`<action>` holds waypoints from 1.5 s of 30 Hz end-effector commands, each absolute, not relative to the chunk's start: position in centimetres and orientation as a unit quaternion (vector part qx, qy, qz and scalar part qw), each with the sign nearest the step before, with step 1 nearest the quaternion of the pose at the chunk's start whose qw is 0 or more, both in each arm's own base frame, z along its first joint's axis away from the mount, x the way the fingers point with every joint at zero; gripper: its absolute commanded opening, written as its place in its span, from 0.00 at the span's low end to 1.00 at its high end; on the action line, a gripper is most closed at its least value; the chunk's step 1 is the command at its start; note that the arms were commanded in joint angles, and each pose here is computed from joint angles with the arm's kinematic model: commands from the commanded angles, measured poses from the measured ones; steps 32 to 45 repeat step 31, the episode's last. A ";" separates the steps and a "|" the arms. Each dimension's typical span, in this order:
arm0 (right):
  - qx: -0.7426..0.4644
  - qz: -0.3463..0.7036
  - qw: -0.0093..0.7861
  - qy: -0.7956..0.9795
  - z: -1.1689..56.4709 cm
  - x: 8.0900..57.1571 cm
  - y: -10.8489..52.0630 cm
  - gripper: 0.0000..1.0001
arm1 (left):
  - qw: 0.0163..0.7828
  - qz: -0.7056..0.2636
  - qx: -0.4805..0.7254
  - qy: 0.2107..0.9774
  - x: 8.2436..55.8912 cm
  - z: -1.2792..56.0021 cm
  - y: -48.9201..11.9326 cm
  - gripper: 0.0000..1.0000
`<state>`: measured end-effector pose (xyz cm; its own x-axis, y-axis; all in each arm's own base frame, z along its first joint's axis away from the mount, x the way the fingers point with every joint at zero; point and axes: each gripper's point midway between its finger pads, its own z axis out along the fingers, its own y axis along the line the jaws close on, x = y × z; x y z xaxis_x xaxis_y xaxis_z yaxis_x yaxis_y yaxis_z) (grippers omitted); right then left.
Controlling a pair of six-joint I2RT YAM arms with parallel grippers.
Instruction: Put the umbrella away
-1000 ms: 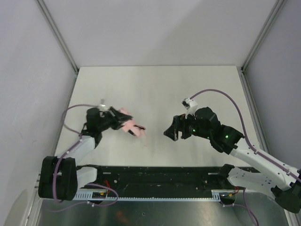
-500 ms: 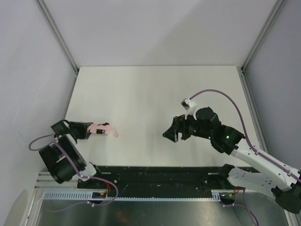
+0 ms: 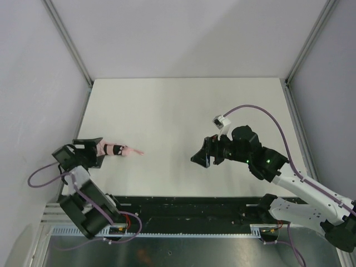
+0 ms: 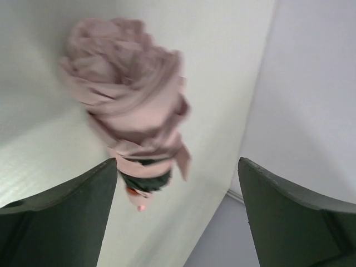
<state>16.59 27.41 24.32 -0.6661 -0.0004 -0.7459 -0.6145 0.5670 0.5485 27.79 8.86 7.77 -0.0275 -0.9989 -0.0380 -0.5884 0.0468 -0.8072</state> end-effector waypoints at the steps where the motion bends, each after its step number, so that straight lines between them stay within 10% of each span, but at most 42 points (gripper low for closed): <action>1: -0.199 0.449 0.367 0.790 25.4 16.7 28.1 0.79 | 0.362 -0.342 -0.596 0.630 27.7 12.2 7.6 0.92; 11: -0.119 0.368 0.410 0.826 24.0 19.8 25.0 0.81 | 0.517 -0.405 -0.256 0.709 31.1 31.1 -7.5 0.92; 20: 0.052 0.157 0.592 0.789 31.0 21.9 10.6 0.87 | 0.533 -0.538 0.147 0.637 21.6 45.6 -24.5 0.95; 31: 0.070 0.287 0.778 0.555 49.7 12.5 1.9 0.99 | 0.732 -0.540 0.231 0.345 8.9 60.3 -18.0 0.99; 45: 0.070 0.287 0.778 0.555 49.7 12.5 1.9 0.99 | 0.732 -0.540 0.231 0.345 8.9 60.3 -18.0 0.99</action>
